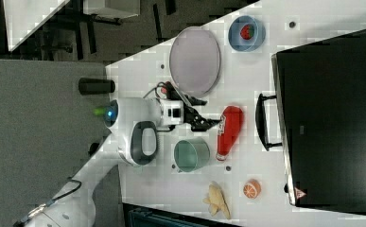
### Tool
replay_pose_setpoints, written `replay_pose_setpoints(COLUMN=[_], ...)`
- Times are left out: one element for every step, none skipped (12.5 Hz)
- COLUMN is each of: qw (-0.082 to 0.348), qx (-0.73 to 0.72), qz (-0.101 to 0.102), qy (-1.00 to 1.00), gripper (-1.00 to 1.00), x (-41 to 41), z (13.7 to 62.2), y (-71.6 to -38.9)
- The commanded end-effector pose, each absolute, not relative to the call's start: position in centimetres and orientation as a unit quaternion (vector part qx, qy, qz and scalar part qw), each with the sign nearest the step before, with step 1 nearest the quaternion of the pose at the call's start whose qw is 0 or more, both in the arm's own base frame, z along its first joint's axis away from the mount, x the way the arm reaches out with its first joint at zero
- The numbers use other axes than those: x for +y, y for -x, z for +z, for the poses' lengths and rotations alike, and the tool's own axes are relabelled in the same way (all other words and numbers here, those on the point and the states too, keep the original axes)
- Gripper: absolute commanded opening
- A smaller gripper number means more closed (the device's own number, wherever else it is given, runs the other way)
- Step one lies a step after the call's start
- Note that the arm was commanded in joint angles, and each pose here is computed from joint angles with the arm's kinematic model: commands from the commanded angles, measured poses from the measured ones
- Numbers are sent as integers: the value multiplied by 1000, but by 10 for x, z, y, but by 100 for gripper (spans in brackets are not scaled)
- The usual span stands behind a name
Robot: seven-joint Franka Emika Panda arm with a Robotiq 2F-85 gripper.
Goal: Pick Ketchup from oven and place it on table.
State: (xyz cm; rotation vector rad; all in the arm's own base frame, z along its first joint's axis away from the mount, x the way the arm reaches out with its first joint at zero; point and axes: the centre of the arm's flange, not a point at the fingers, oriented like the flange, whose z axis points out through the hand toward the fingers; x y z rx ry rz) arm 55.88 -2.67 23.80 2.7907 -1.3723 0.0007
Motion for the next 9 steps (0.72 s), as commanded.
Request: replay_pose_setpoints(qw=[-6,-6,-7,-9,-13,-17,-20,-21,-18], qx=[-467,-468,-468,-467,-466,-465,-463,-461,-460], qz=[21,15,9,12,18,28,34,35,29], qy=[-884,-884,-884,-884,-885,-885,-886,-887,-887], gripper=[100,100,100,100,100,100,100,100,100], x=[-34,-35,-36,-37,-36,-36,-34,-32,-31], z=[335,365,416,450,497,531,550,575,581], y=[-576,-581,-588,-592,-597,-600,-602,-600,-598])
